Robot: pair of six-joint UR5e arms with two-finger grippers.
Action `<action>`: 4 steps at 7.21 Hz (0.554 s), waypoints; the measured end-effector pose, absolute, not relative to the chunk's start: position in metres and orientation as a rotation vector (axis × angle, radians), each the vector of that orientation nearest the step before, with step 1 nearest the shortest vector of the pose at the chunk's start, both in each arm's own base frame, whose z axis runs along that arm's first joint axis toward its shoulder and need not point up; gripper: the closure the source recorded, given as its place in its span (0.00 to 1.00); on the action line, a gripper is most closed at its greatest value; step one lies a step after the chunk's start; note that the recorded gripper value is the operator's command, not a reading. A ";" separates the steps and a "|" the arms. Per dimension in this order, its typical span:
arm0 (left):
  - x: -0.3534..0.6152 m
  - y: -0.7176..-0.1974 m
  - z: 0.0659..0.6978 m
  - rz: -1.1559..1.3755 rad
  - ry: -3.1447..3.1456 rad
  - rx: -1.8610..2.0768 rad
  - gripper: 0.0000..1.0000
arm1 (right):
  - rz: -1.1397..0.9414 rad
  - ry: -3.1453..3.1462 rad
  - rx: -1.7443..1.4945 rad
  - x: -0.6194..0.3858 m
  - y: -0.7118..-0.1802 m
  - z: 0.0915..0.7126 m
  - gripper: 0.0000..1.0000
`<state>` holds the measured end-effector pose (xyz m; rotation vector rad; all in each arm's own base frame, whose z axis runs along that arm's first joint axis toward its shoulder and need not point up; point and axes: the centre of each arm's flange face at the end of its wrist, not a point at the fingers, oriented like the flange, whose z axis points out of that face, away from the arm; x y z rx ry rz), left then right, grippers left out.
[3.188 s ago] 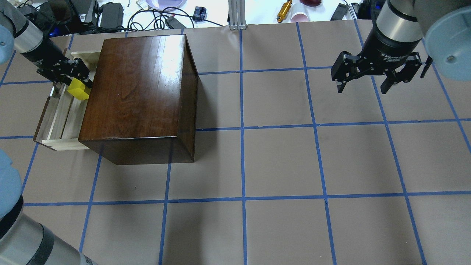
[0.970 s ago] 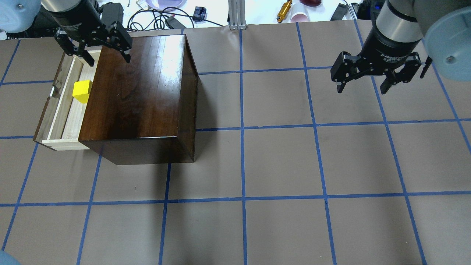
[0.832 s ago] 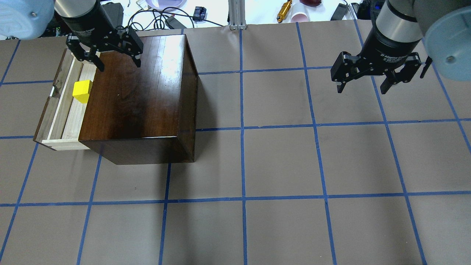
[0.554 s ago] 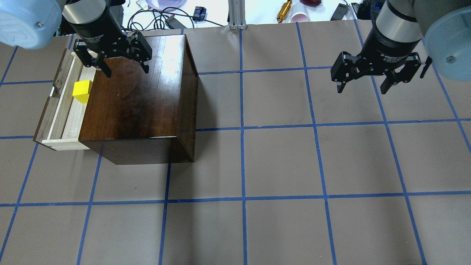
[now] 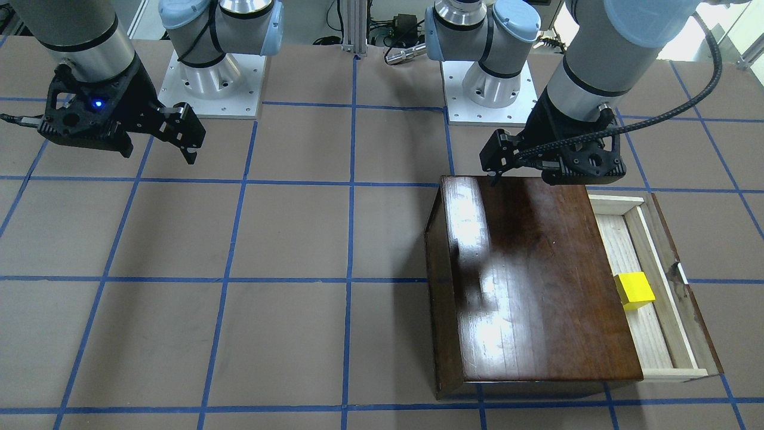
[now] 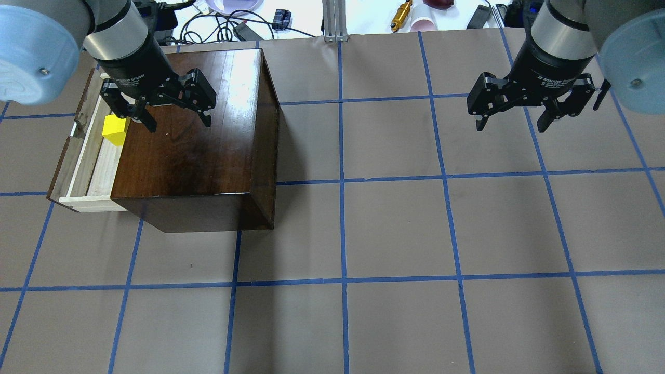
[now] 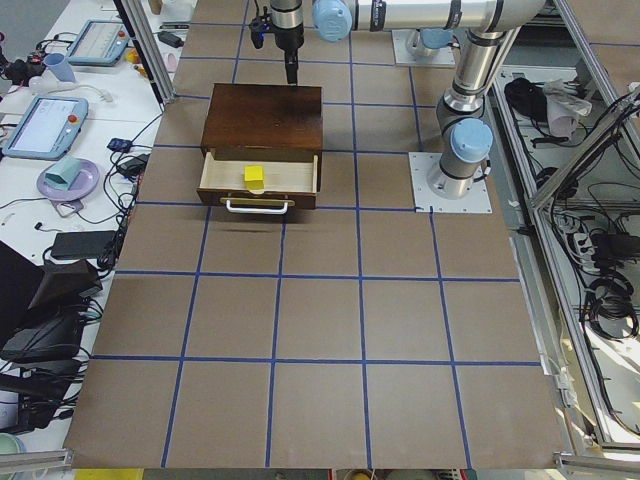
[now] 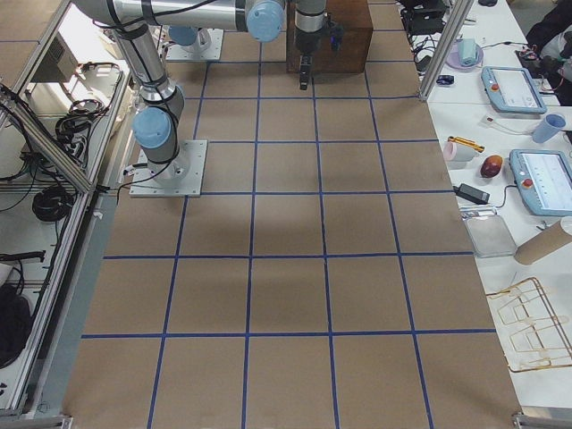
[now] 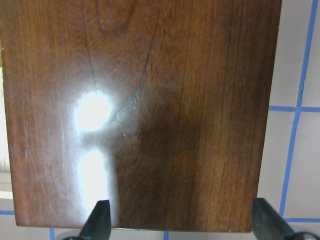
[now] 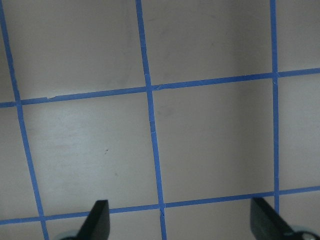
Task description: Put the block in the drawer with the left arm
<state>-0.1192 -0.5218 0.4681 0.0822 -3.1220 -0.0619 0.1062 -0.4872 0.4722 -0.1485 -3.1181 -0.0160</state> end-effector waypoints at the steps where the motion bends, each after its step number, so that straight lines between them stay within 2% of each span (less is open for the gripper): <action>1: -0.119 -0.520 0.467 -0.068 -3.123 0.081 0.00 | -0.016 -3.118 -0.149 0.106 -0.487 0.472 0.00; 4: -0.119 -0.517 0.462 -0.083 -3.123 0.083 0.00 | -0.016 -3.118 -0.149 0.106 -0.487 0.472 0.00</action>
